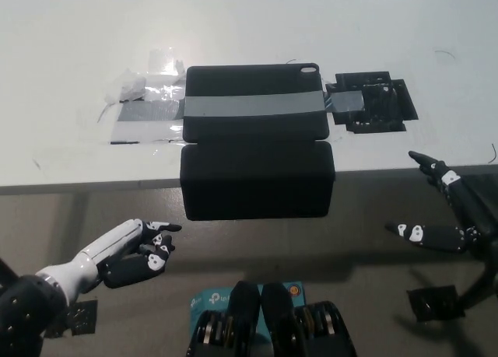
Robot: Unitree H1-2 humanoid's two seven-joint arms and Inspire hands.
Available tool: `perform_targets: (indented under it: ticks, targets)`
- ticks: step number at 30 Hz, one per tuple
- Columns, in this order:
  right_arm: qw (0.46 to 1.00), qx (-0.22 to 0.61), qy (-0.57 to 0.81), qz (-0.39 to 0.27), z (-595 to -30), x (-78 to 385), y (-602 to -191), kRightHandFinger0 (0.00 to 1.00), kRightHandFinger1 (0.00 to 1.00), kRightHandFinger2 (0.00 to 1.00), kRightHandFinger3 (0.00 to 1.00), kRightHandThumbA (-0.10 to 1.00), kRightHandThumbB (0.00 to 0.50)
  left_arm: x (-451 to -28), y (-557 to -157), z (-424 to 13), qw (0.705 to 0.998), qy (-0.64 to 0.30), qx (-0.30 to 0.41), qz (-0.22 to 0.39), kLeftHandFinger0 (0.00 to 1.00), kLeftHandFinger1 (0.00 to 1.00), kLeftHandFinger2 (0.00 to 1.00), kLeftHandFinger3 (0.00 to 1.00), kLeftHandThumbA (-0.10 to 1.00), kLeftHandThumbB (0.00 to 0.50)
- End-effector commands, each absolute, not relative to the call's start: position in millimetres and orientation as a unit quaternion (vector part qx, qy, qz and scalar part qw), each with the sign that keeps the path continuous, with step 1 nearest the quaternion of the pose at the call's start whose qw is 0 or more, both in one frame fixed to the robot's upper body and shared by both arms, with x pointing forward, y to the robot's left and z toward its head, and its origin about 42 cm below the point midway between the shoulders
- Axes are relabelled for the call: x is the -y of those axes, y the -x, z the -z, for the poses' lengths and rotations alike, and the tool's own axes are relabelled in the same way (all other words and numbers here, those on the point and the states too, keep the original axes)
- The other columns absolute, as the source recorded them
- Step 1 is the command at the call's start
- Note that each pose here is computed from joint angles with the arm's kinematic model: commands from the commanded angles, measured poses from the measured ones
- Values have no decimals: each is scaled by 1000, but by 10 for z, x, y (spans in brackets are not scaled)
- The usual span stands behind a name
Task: The robot uses its right hand to pull the cover of a folded tablet cover kept in the middle of the desk
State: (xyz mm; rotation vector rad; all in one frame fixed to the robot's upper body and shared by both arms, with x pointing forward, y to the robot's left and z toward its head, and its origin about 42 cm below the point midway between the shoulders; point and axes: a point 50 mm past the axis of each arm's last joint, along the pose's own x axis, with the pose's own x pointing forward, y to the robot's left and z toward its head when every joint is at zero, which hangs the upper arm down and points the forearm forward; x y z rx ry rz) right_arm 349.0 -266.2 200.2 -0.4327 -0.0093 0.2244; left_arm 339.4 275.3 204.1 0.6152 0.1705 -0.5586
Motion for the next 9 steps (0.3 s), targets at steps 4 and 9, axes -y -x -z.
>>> perform_targets:
  ticks: [4,9]
  targets:
    - [969,42,218,-111,-2143,2675,-3492,1000,1000,1000,1000,899,189,-2784,-3434,-2194,916,-302,-63,258,731,778,895,1000,1000,197]
    - [970,40,213,-112,-2117,2660,-3470,1000,1000,1000,1000,881,182,-2783,-3410,-2175,918,-300,-63,252,726,774,884,1000,1000,209]
